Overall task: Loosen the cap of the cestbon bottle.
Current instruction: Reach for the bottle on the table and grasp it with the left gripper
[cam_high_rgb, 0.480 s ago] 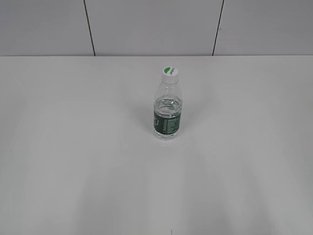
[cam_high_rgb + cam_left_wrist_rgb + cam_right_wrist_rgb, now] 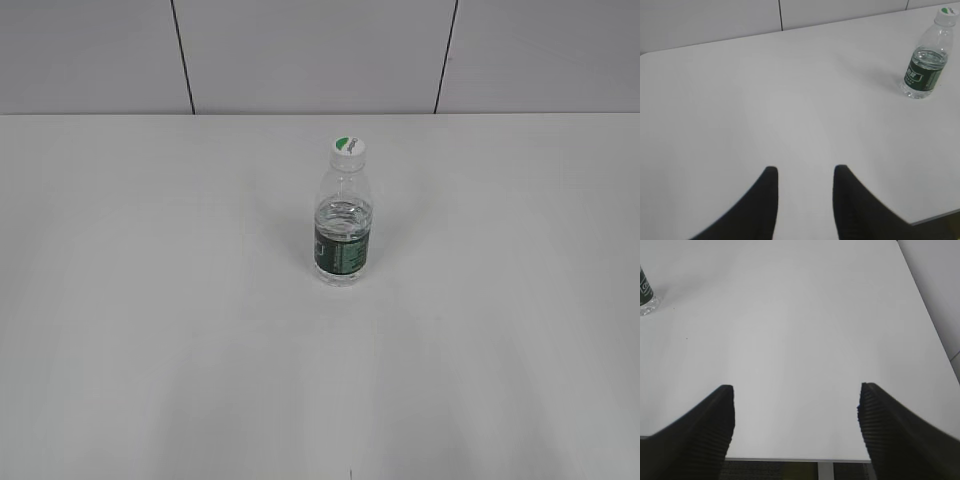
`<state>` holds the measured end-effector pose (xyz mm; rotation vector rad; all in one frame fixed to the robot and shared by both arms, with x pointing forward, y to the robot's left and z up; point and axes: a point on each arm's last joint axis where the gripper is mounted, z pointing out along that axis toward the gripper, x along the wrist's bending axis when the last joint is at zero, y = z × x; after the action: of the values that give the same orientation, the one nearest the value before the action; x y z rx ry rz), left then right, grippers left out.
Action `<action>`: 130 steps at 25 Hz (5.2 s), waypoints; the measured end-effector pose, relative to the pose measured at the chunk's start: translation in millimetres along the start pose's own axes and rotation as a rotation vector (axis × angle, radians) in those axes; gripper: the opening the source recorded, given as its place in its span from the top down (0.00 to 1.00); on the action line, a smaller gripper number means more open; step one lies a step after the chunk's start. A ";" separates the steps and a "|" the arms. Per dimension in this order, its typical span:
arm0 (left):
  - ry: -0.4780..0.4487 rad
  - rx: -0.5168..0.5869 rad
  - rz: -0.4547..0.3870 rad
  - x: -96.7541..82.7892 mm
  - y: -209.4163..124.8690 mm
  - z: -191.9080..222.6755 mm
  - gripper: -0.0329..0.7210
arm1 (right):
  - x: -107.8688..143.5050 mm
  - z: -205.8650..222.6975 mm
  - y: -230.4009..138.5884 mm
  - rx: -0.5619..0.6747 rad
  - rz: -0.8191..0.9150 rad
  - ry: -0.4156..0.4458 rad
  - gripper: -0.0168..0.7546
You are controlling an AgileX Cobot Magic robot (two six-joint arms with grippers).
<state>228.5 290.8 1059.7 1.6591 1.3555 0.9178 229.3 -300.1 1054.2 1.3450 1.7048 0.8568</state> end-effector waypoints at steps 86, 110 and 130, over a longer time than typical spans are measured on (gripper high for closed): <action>-0.057 -0.466 0.043 43.8 48.1 395.6 0.52 | 0.0 0.0 0.0 0.000 0.000 0.000 0.22; -0.626 -0.273 0.292 11.1 -34.2 384.1 0.52 | 0.0 0.0 0.0 0.000 0.000 0.000 0.22; -0.934 -0.258 0.370 -33.8 -27.6 381.4 0.50 | 0.0 0.0 0.0 0.000 0.000 0.000 0.22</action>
<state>552.8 211.4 870.1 1.7998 0.2965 0.3665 229.3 -300.1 1054.2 1.3451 1.7049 0.8572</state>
